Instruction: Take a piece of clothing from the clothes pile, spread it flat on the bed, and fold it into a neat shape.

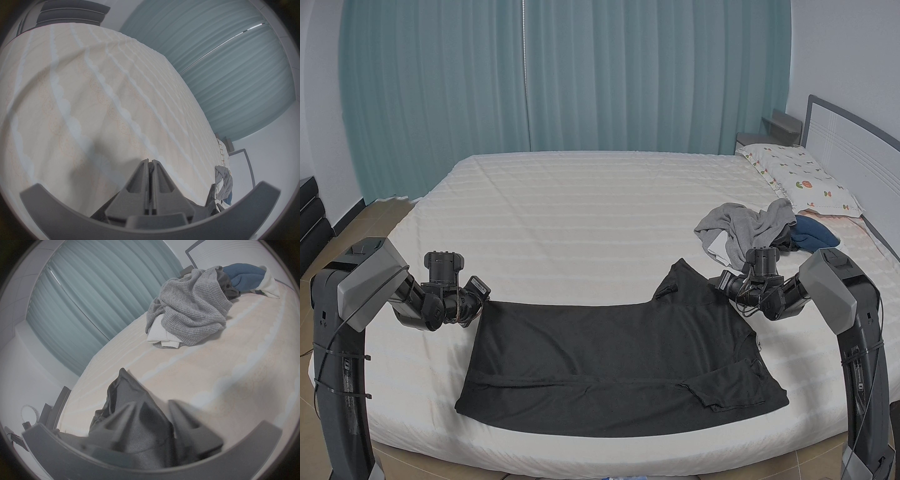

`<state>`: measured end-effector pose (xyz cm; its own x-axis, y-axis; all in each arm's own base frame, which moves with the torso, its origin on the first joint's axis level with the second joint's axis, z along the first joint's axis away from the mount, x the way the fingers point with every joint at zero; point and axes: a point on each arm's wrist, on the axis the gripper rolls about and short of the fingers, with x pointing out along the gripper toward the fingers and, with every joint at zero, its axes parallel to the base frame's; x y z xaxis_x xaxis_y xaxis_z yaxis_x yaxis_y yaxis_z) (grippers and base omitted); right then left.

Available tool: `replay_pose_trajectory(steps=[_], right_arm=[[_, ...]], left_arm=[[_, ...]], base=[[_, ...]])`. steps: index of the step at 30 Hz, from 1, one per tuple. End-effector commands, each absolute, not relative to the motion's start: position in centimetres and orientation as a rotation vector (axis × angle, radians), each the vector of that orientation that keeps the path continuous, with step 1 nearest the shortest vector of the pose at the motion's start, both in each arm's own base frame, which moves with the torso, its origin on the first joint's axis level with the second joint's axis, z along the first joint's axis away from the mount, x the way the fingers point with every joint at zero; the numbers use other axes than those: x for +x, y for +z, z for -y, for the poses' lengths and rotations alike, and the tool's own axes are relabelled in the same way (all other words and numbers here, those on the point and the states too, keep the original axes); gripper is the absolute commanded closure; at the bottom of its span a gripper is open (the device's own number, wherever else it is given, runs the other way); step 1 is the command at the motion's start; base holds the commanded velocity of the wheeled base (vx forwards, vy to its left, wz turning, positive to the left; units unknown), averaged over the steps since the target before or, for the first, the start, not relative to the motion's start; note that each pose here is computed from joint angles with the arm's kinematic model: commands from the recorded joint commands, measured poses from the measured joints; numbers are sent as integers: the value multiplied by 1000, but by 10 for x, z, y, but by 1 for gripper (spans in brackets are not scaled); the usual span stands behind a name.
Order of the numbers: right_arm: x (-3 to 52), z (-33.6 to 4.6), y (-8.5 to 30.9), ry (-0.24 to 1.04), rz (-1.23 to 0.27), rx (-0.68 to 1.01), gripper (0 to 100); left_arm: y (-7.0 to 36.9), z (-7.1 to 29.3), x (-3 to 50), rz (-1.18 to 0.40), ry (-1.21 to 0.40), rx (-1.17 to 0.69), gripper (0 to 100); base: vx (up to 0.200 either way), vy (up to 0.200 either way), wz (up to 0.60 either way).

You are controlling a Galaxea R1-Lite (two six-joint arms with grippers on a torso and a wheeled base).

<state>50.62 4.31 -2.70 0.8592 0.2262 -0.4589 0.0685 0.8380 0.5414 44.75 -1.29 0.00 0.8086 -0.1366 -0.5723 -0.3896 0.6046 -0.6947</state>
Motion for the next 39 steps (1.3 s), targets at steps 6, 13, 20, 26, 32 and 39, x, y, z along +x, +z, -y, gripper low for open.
replay_pose_trajectory(steps=[6, 13, 20, 26, 32, 39], right_arm=[[495, -31, -7, 86, -531, 595, 100], [491, -26, 20, 102, -496, 659, 100], [492, -20, 33, 104, -432, 690, 100], [484, -21, 29, 100, -455, 694, 100], [474, -17, 33, 96, -474, 701, 100], [457, -8, 41, 126, -523, 712, 100]], left_arm=[[6, 11, 448, -618, 156, -928, 100], [12, 10, 447, -592, 158, -916, 100], [16, 5, 445, -585, 171, -920, 100], [22, 4, 440, -585, 162, -923, 100], [22, -1, 436, -591, 171, -909, 100], [22, -3, 421, -629, 149, -802, 100]], base=[[0, 0, 0], [0, 0, 0], [0, 0, 0], [0, 0, 0], [0, 0, 0], [0, 0, 0]])
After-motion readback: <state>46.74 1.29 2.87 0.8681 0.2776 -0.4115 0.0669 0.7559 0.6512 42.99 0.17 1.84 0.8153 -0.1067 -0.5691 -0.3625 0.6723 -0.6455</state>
